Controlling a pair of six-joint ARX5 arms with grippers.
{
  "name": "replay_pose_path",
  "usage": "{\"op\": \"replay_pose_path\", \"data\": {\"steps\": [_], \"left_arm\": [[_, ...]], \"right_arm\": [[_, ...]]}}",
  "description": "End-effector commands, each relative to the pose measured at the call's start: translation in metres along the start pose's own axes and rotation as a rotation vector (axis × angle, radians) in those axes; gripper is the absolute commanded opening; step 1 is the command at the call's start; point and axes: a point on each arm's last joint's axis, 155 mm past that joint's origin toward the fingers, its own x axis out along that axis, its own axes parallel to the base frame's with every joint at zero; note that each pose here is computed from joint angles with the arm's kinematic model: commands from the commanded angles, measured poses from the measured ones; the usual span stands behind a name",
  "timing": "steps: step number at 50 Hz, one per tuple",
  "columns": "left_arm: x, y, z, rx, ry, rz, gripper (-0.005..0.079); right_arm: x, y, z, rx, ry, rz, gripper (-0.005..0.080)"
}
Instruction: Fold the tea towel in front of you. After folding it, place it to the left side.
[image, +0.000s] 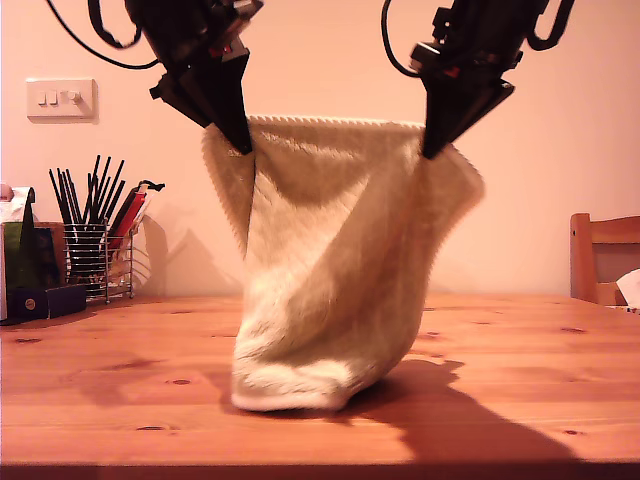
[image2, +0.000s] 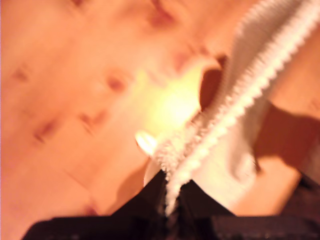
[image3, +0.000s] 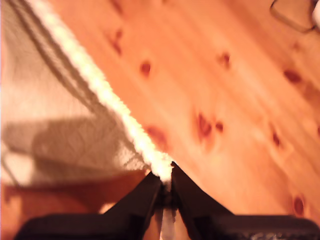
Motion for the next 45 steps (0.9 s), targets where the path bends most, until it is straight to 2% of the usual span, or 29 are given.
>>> {"op": "replay_pose_path", "data": {"steps": [1, 12, 22, 35, 45], "left_arm": [[0.003, 0.018, -0.004, -0.016, -0.008, 0.025, -0.0021], [0.027, 0.013, -0.002, 0.0, -0.085, -0.049, -0.0021], [0.044, 0.014, -0.02, -0.03, -0.117, -0.027, -0.0021], [0.028, 0.034, -0.04, -0.036, -0.148, 0.125, -0.0021], [0.007, 0.045, -0.025, -0.017, -0.233, 0.209, -0.0021]], "right_arm": [[0.0, -0.01, 0.0, 0.04, -0.008, -0.01, -0.0013], [-0.002, -0.009, 0.019, 0.126, -0.114, 0.071, -0.0013], [0.011, -0.002, 0.001, 0.13, -0.082, 0.082, -0.0013], [0.027, -0.013, -0.027, 0.111, -0.02, -0.026, -0.0013], [0.023, -0.036, -0.001, 0.071, -0.119, -0.125, -0.0013]]}}
